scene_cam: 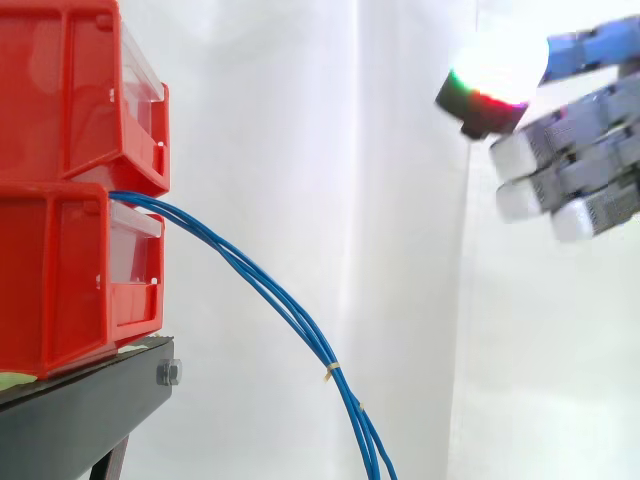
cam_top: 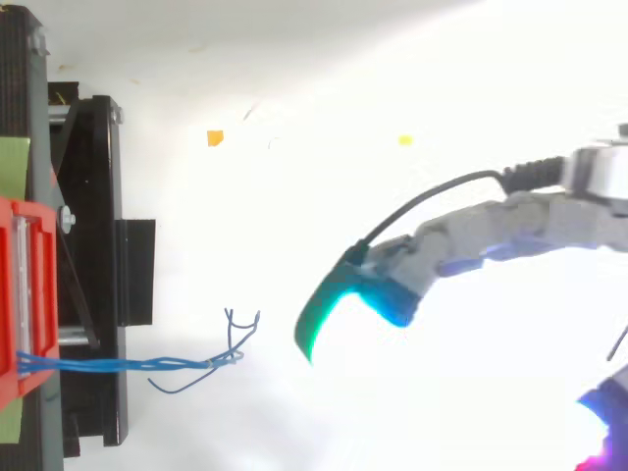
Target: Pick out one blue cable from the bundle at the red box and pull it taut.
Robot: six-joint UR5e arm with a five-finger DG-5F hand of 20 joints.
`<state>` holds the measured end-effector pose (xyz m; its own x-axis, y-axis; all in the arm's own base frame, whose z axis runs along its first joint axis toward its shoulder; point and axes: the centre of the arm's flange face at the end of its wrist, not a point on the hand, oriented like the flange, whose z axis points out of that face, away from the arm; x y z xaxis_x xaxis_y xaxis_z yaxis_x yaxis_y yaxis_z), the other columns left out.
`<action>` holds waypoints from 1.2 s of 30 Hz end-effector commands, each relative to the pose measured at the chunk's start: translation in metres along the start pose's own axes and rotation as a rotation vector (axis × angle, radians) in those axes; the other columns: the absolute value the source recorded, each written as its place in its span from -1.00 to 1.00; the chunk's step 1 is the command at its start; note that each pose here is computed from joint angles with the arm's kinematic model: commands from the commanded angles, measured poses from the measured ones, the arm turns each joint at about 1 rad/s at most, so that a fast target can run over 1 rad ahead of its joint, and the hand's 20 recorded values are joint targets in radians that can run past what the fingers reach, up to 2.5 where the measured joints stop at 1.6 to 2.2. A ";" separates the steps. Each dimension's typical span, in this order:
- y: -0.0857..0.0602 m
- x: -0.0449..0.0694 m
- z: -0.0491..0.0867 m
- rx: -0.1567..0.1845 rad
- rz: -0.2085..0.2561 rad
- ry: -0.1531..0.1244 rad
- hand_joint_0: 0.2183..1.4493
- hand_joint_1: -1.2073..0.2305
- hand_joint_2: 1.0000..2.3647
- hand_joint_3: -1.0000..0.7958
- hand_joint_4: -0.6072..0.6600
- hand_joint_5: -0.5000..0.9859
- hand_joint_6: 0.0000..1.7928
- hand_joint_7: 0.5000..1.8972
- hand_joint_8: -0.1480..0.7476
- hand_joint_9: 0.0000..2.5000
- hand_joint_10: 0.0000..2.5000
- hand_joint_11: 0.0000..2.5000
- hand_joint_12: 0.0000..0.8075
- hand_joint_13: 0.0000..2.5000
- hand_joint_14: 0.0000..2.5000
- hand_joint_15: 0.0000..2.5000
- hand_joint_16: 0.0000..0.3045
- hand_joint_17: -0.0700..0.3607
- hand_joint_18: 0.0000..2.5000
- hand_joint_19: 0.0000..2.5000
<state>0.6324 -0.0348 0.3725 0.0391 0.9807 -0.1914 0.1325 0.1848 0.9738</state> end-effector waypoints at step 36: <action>-0.110 0.037 0.113 -0.018 -0.048 -0.068 -0.59 -0.22 -1.00 -0.44 0.23 -0.60 -0.44 -0.70 -0.11 -0.58 -0.99 -0.73 -0.24 -0.65 -1.00 -0.88 -0.71 -0.21 -0.76 -0.71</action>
<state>0.7245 -0.0246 0.2525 0.0993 0.9643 -0.2456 0.1150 0.2340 0.9654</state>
